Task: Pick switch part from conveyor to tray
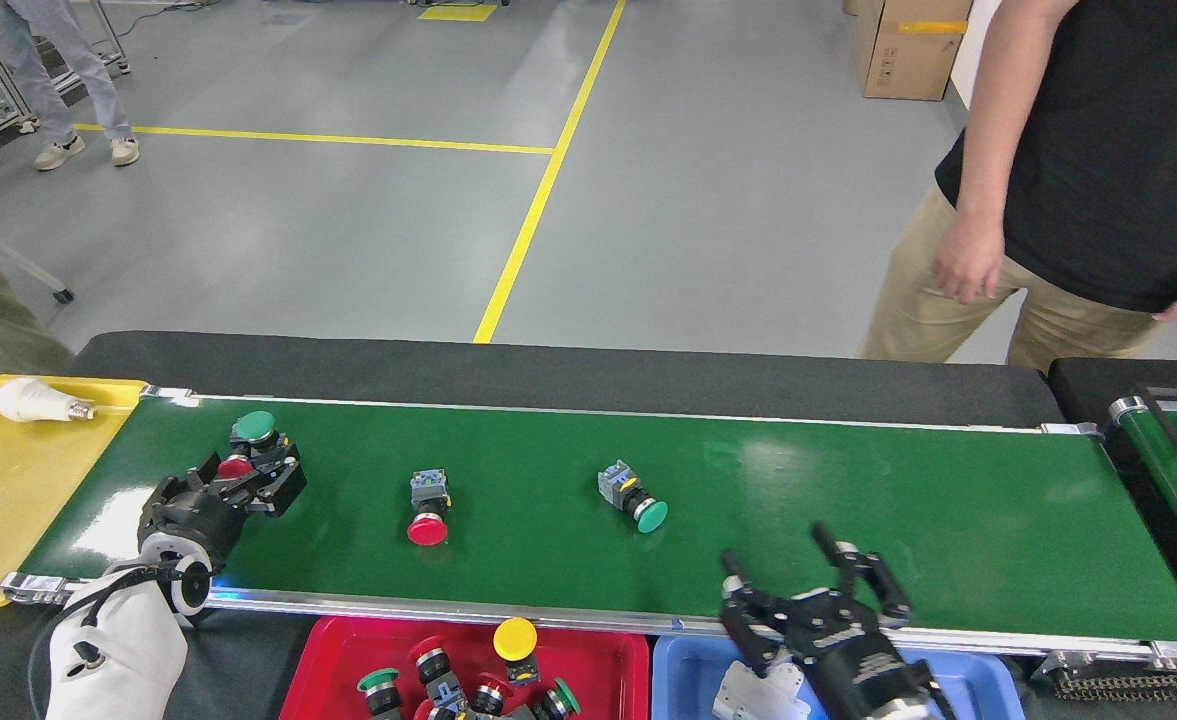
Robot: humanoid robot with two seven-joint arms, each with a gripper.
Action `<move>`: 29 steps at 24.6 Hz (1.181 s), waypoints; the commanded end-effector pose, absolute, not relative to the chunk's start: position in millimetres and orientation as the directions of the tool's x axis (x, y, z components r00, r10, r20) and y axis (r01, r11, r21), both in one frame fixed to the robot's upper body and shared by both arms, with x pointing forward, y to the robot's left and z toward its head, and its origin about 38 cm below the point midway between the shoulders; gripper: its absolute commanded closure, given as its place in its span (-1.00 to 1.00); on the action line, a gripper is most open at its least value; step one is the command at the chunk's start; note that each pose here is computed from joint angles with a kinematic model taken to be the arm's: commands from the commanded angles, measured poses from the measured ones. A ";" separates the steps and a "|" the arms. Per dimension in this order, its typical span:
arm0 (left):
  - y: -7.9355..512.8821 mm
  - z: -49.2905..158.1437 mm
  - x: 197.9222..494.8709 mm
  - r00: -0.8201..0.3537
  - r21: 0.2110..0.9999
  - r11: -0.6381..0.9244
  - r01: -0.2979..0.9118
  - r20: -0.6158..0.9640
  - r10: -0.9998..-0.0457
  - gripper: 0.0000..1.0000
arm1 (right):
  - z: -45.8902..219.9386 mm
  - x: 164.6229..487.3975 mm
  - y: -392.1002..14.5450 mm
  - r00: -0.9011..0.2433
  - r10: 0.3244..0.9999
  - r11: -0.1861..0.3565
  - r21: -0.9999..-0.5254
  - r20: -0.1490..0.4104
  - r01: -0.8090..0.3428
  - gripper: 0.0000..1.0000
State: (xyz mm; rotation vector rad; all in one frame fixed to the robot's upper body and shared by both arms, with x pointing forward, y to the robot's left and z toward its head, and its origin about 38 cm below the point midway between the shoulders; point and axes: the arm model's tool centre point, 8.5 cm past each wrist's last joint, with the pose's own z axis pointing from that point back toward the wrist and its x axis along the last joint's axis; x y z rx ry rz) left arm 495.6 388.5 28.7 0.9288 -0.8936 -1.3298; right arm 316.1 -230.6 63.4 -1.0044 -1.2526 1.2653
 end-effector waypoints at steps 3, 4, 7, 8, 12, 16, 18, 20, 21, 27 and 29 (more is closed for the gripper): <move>419.5 43.6 501.4 0.232 0.946 0.020 0.324 -0.059 -0.971 -0.94 | 63.6 309.9 -244.5 -0.071 0.994 0.079 -0.991 0.087 -0.109 -1.00; 426.0 41.2 498.4 0.270 0.945 0.018 0.326 -0.075 -0.960 -0.88 | 64.1 310.4 -244.8 -0.071 0.994 0.074 -0.991 0.082 -0.108 -1.00; 435.2 39.2 494.1 0.329 0.945 0.028 0.325 -0.085 -0.941 -0.27 | 64.0 310.4 -245.3 -0.071 0.995 0.067 -0.992 0.075 -0.109 -1.00; 435.3 40.8 495.1 0.331 0.947 0.032 0.320 -0.080 -0.940 0.14 | 63.4 310.4 -245.5 -0.069 0.995 0.064 -0.992 0.072 -0.110 -1.00; 433.7 44.4 498.1 0.330 0.951 0.062 0.302 -0.043 -0.943 0.79 | 63.0 310.5 -247.0 -0.052 0.997 0.046 -0.993 0.052 -0.112 -1.00; 431.0 46.9 500.3 0.315 0.954 0.071 0.290 -0.025 -0.949 0.89 | 62.7 310.0 -247.7 -0.050 0.997 0.045 -0.993 0.051 -0.112 -1.00; 429.3 51.0 502.8 0.305 0.958 0.070 0.276 -0.018 -0.952 0.89 | 62.4 309.6 -246.8 -0.055 0.997 0.045 -0.993 0.051 -0.111 -1.00; 424.3 59.5 507.9 0.284 0.967 0.065 0.247 -0.008 -0.959 0.91 | 62.4 309.5 -246.0 -0.059 0.997 0.046 -0.993 0.053 -0.110 -1.00; 422.2 61.5 508.9 0.278 0.969 0.063 0.238 -0.005 -0.961 0.92 | 62.6 309.5 -245.8 -0.061 0.997 0.047 -0.993 0.054 -0.109 -1.00; 397.0 84.4 496.9 0.140 0.995 0.047 0.085 0.035 -0.990 0.93 | 63.7 308.3 -248.8 -0.062 0.997 0.040 -0.995 0.045 -0.088 -1.00; 365.2 90.6 466.5 -0.025 1.000 0.015 0.003 0.015 -1.000 0.90 | 63.1 307.3 -251.3 -0.062 0.997 0.032 -0.995 0.038 -0.089 -1.00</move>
